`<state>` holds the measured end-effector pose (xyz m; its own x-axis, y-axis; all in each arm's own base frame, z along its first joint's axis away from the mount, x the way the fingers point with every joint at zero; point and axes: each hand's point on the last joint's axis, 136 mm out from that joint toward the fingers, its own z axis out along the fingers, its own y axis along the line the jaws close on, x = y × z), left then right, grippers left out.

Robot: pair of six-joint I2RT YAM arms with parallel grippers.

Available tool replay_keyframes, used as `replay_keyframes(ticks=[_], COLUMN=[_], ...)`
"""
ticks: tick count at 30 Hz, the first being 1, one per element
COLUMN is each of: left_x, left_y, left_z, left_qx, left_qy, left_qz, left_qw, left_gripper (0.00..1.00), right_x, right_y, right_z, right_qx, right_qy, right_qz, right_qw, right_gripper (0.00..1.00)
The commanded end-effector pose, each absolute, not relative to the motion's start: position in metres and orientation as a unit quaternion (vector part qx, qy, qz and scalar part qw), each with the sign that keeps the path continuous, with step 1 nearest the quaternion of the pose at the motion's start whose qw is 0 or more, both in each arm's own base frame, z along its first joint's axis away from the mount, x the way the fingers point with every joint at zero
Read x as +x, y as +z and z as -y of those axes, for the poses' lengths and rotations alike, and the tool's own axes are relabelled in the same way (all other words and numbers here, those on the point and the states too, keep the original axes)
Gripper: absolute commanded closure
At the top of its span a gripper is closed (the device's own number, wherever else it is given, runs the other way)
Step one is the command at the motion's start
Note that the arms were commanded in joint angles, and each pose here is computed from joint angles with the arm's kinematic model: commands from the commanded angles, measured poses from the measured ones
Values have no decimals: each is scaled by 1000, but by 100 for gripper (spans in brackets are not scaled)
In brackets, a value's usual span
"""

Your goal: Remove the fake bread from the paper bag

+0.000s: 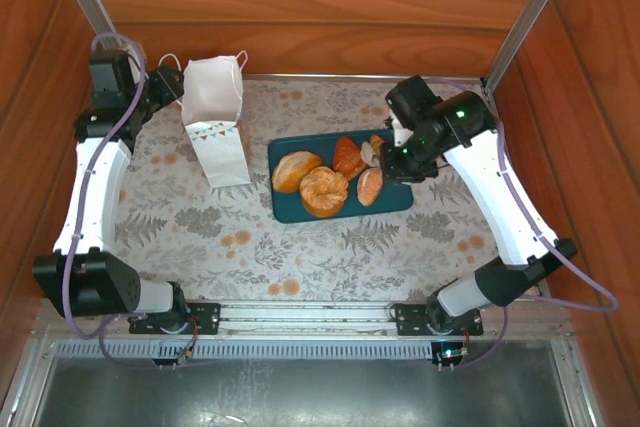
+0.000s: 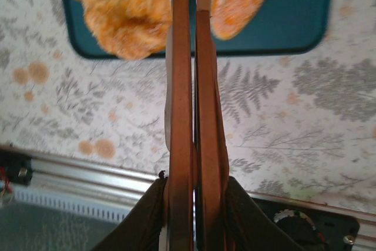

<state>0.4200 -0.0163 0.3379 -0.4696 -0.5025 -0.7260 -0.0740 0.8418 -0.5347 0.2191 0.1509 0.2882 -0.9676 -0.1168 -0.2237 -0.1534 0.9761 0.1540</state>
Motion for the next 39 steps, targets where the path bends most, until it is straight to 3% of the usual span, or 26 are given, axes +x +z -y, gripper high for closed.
replay_keyframes(ticks=[1,6,9,17,19,27,39], left_x=[399,373,352,298,288,281,285], left_y=[360,362,351,311,298,256,247], left_z=[2,-5,-15,-48,-56,-69,-73], left_qx=[-175,-185,-203,-256,-271,-311,-313], left_qy=[-189,-168,-140,-48,-27,1,-6], left_qz=[-812,-803,-799,-782,-779,-778,-741], left_qw=[523,541,548,566,565,546,595], left_gripper=[43,41,40,17,12,11,10], right_x=[202,230,252,316,322,346,346], right_y=[300,292,271,226,206,144,73], right_z=[-95,-52,-36,-9,-4,-7,9], right_qx=[-18,44,86,120,125,86,90], right_qy=[-13,-101,-101,-102,-98,-48,-50], right_qz=[-992,-971,-960,-927,-932,-944,-969], right_qw=[123,212,247,340,326,314,223], right_gripper=[88,86,85,79,77,70,57])
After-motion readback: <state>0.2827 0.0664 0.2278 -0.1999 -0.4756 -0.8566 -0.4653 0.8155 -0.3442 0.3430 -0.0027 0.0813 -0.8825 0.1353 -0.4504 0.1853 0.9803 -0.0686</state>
